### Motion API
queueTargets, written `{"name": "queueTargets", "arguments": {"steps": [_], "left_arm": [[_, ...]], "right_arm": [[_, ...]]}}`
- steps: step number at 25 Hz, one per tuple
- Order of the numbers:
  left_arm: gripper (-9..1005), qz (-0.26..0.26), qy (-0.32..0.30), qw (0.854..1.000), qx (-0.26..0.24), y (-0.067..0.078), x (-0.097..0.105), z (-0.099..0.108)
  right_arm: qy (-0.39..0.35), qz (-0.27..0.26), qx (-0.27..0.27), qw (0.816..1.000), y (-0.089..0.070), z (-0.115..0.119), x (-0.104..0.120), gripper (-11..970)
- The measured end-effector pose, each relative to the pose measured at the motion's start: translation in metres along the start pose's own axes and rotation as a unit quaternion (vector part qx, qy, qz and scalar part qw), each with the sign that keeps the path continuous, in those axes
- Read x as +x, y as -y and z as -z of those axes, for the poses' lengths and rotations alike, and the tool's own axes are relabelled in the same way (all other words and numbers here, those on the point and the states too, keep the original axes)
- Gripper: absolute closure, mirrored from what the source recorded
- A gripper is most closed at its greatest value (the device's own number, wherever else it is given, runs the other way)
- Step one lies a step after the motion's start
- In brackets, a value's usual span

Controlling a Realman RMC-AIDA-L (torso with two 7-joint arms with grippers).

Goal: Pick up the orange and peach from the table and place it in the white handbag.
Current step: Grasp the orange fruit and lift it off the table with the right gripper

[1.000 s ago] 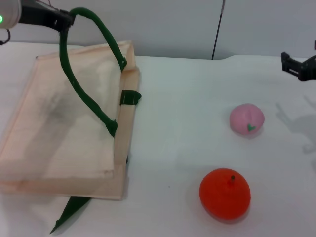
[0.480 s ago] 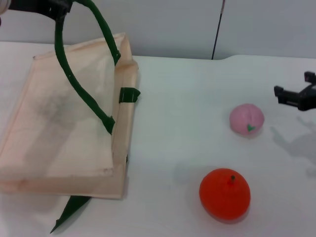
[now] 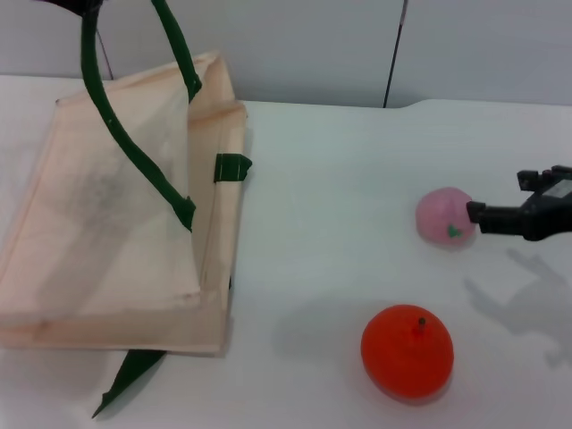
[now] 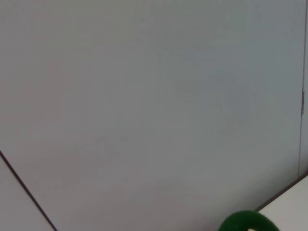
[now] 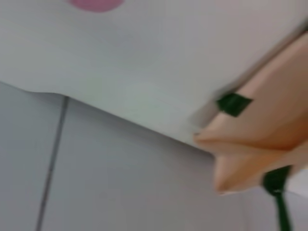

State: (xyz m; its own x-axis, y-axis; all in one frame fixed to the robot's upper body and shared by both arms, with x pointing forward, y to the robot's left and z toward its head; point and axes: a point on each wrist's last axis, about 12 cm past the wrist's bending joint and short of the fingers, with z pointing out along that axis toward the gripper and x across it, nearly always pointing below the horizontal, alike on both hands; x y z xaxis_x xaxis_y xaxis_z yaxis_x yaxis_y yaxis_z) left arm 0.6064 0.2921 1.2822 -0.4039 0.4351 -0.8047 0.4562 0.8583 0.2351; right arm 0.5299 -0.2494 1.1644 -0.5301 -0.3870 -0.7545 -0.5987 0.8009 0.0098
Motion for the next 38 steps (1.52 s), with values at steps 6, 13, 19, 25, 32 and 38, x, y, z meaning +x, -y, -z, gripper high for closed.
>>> {"name": "queueTargets", "arguments": {"steps": [6,13,19,25,32,38], "left_arm": [[885,-0.013,0.001,1.0,-0.016,-0.002,-0.005,0.006],[885,-0.023,0.013,0.999,-0.025,0.001,-0.019,0.015],[886,-0.029,0.026,0.999,-0.029,0.003,-0.028,0.02],[886,-0.035,0.037,0.998,-0.034,0.005,-0.034,0.025],[886,-0.042,0.042,0.998,-0.034,0.007,-0.039,0.029],[887,-0.047,0.04,0.997,-0.043,0.008,-0.042,0.031]], "right_arm": [[-0.041,0.007,-0.038,0.998,-0.009,0.016,-0.004,92],[-0.054,0.0,-0.061,0.997,-0.014,0.015,-0.003,91],[-0.064,-0.005,-0.09,0.994,-0.022,0.005,-0.001,90],[-0.084,0.002,-0.113,0.99,-0.03,-0.002,0.0,89],[-0.09,0.007,-0.148,0.985,-0.041,-0.002,-0.004,90],[-0.12,0.005,-0.171,0.978,-0.045,-0.012,0.002,91]]}}
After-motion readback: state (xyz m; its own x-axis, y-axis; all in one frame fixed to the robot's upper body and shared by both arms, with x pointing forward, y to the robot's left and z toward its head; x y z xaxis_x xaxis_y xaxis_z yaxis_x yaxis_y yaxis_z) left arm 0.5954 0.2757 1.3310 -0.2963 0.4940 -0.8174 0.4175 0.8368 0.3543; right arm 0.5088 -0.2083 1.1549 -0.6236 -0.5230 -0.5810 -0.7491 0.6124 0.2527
